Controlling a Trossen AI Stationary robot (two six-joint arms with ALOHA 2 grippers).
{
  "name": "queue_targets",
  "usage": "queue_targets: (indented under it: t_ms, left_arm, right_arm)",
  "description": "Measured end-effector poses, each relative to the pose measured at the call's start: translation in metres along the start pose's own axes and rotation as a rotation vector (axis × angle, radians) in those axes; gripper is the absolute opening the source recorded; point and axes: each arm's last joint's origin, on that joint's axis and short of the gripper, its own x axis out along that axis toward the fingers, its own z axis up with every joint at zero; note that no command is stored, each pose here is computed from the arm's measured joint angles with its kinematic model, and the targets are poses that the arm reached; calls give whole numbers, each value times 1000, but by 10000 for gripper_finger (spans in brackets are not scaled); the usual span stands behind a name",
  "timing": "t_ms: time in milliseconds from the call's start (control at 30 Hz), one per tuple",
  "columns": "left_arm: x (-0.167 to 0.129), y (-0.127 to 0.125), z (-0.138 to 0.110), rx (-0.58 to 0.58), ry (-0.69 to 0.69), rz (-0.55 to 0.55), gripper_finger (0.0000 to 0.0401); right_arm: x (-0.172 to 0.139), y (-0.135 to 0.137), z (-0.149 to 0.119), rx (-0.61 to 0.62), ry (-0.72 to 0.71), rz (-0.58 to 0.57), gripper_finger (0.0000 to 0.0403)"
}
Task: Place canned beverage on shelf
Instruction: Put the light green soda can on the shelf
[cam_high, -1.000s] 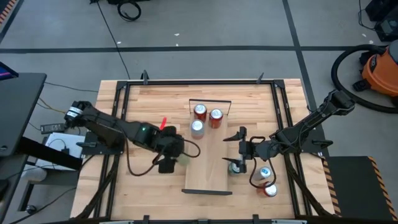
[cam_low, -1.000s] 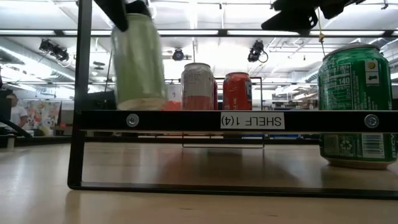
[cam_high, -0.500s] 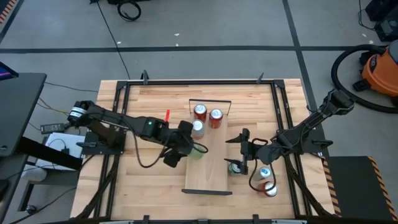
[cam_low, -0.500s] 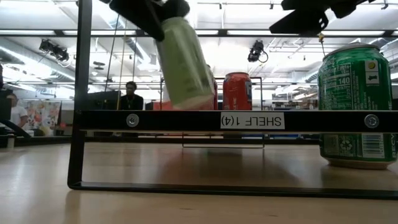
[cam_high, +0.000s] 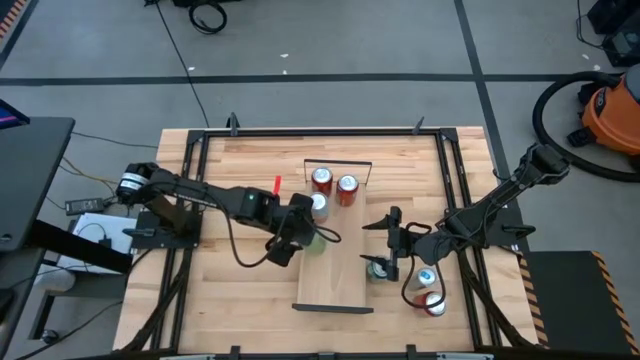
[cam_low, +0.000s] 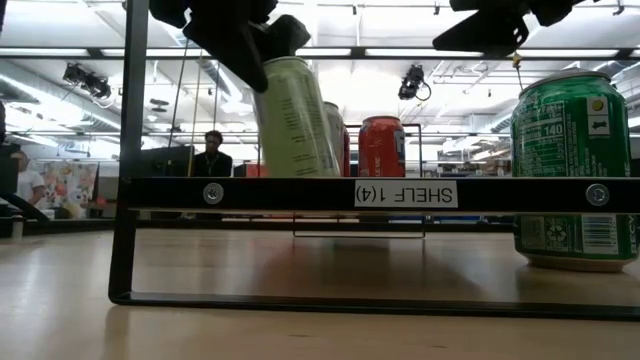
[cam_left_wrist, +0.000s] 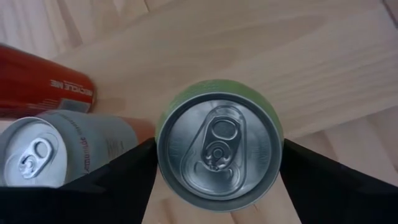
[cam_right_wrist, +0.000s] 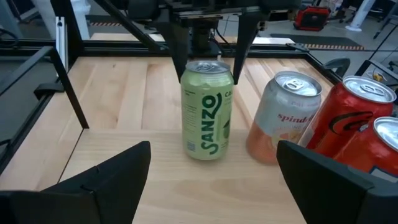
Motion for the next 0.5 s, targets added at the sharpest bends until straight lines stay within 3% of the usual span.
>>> queue_targets:
  t_ms: [300, 500]
  left_arm:
    - [0, -1, 1, 24, 23, 90, 379]
    - [-1, -7, 3, 46, 26, 114, 386]
  right_arm:
    - [0, 0, 0, -18, 0, 0, 360]
    - [0, 0, 0, -34, 0, -1, 360]
